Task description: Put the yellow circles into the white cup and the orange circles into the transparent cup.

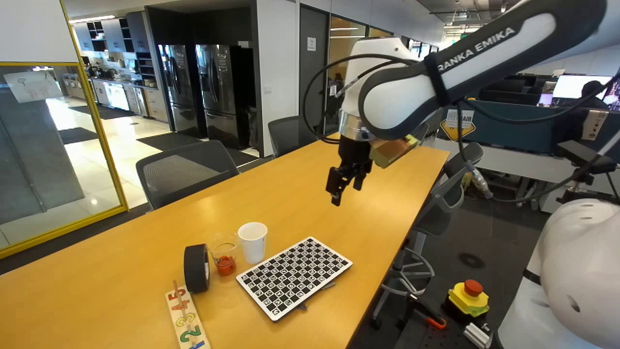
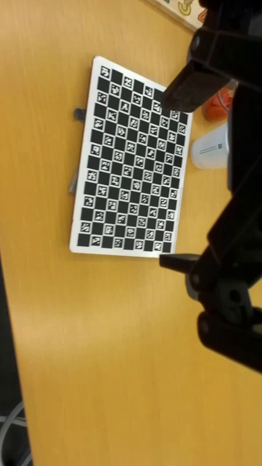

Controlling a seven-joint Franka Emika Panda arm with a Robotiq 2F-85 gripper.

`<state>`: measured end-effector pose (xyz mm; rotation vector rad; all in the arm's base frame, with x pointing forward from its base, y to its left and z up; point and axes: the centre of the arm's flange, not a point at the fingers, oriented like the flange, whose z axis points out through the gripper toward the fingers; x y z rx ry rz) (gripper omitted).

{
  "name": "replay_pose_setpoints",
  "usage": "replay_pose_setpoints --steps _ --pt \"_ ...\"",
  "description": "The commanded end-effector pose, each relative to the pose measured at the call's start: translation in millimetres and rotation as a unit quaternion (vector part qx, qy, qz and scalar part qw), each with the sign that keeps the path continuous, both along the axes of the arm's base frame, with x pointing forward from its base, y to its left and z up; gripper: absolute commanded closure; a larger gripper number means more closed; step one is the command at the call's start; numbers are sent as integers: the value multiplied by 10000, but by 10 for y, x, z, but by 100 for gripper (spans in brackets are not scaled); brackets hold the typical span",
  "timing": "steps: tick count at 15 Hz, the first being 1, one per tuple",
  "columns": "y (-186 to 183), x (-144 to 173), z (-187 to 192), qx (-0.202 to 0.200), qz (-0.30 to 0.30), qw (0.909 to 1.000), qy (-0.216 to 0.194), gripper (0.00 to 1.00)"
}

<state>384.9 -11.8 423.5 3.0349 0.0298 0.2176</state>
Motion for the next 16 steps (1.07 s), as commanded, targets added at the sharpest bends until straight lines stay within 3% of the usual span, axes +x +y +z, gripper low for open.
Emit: replay_pose_setpoints --steps 1,8,16 --pt "-307 -676 419 35 -284 9994 188 0" --pt "-647 -1095 644 162 -549 9979 313 0" --pt "-688 -1056 564 229 -606 9972 383 0"
